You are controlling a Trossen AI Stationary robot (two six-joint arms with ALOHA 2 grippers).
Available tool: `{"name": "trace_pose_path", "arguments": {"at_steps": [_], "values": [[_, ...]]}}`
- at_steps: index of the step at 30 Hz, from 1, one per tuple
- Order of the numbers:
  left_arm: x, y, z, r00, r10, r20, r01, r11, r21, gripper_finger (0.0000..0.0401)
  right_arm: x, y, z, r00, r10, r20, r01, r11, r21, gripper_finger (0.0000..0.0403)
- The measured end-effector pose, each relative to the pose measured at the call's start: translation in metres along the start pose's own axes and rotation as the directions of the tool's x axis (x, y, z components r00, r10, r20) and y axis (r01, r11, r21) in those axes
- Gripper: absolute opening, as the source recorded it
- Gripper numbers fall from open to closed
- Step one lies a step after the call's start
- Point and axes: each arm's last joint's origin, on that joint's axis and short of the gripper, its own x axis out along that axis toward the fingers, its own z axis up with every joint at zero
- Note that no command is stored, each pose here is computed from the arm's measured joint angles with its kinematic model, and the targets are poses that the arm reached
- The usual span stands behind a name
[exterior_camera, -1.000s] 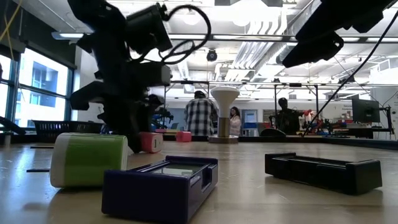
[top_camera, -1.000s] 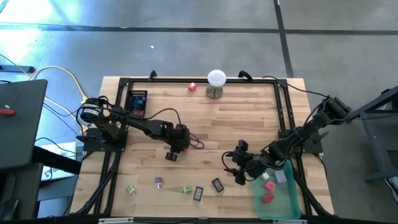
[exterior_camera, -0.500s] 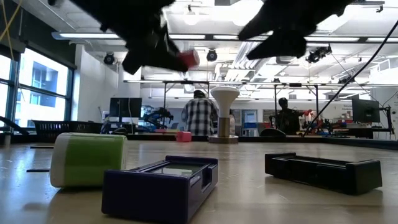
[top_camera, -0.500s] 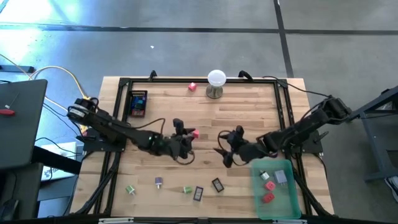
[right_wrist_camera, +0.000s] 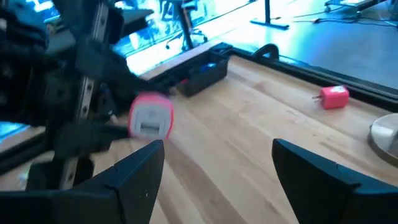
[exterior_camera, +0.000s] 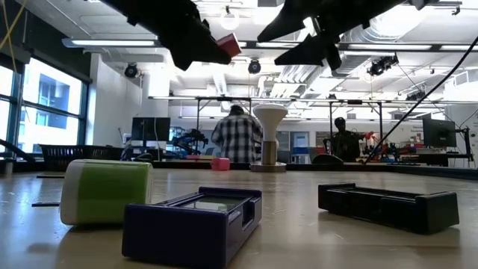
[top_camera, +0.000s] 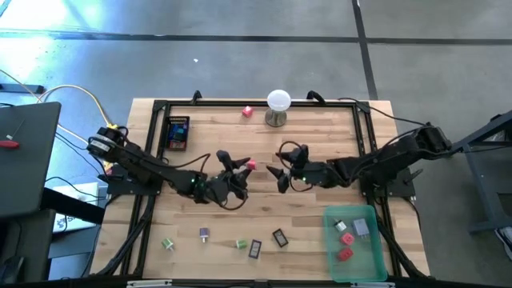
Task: Pick & Place Office items
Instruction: Put the white and pink charger adapter into the green bin
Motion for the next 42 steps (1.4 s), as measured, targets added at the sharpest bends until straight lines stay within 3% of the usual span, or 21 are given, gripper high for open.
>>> {"name": "trace_pose_path", "arguments": {"at_steps": [5,11,21,30,35,42], "values": [[0.006,0.001,0.0,0.994,-0.106,0.042,0.107,0.994,-0.036,0.0124,0.005,-0.004,0.006,1.0,0.011,0.021,-0.011,0.999,0.031,0.0287],[0.016,0.007,0.0,0.994,-0.1,0.053,0.105,0.989,-0.105,0.0124,0.008,-0.004,0.01,0.994,0.113,0.002,-0.113,0.992,0.065,0.0287],[0.024,0.012,0.001,0.984,-0.154,0.095,0.167,0.974,-0.155,0.0124,0.011,-0.003,0.006,0.992,0.124,-0.016,-0.121,0.987,0.101,0.0287],[0.029,0.004,0.001,0.98,-0.149,0.128,0.162,0.983,-0.092,0.0124,0.024,-0.003,0.006,0.971,0.239,-0.011,-0.235,0.963,0.133,0.0287],[0.033,-0.005,-0.003,0.981,-0.152,0.119,0.16,0.985,-0.065,0.0124,0.031,-0.006,-0.002,0.971,0.233,-0.051,-0.226,0.967,0.12,0.0283],[0.035,-0.004,-0.004,0.985,-0.134,0.11,0.14,0.989,-0.054,0.0124,0.034,-0.008,-0.003,0.97,0.233,-0.062,-0.225,0.967,0.119,0.0238]]}}
